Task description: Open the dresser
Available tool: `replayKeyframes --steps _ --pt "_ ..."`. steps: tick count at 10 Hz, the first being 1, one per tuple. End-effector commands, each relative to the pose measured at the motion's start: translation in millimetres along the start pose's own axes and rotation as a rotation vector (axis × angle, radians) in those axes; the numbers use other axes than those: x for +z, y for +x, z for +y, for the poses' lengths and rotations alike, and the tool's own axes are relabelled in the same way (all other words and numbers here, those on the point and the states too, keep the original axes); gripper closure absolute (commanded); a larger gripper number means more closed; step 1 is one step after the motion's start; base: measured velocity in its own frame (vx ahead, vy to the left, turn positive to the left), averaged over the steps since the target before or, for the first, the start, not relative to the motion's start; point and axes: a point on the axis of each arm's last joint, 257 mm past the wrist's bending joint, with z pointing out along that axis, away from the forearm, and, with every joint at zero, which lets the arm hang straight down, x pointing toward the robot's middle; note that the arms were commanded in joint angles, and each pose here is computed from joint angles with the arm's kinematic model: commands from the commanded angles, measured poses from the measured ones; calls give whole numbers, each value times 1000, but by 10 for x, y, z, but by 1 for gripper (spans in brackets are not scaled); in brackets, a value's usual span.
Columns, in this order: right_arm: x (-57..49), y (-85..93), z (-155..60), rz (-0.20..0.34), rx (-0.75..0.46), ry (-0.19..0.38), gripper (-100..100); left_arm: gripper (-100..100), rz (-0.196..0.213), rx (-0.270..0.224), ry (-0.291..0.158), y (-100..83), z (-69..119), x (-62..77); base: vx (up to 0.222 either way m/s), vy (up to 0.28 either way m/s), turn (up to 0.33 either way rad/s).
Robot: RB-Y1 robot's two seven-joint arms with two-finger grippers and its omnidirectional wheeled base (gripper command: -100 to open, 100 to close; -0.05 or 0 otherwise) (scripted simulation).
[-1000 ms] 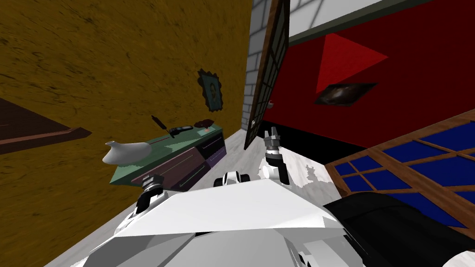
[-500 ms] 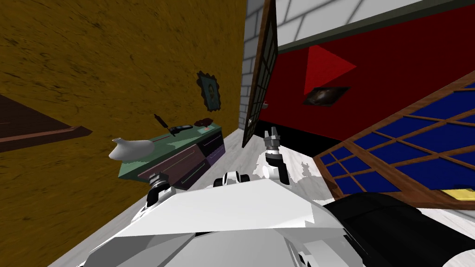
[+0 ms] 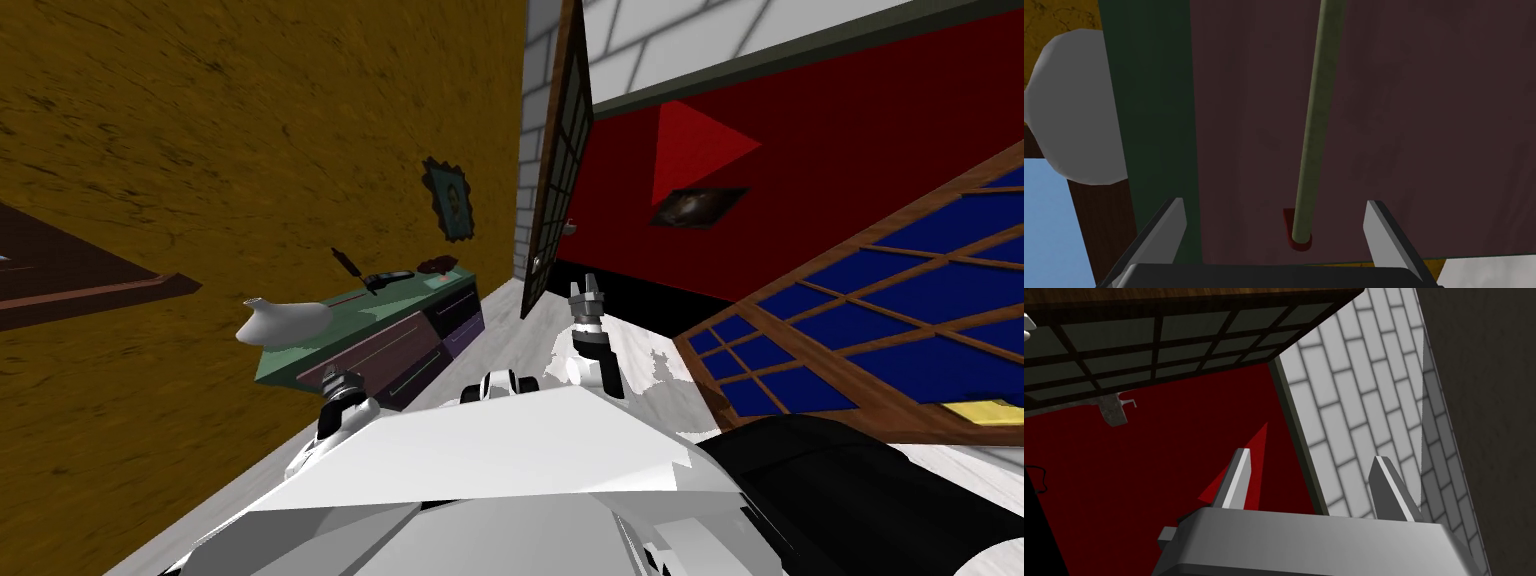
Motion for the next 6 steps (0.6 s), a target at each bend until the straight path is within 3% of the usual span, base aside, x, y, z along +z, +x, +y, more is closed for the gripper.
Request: replayKeyframes --steps 1,3,4,5,6 --pt "0 0 0 0 0 0 0 -100 -14 -6 -37 -55 54 48 52 -57 20" --pt "0 0 0 0 0 0 0 -100 -15 -6 -40 -62 50 61 32 -43 16" --pt "0 0 0 0 0 0 0 -100 26 14 -54 231 153 -4 26 50 349" --pt "0 -1 0 0 0 0 0 -100 26 14 -54 231 153 -4 30 62 162" --pt "0 -1 0 0 0 0 0 -100 68 27 -63 534 242 -83 39 102 221"
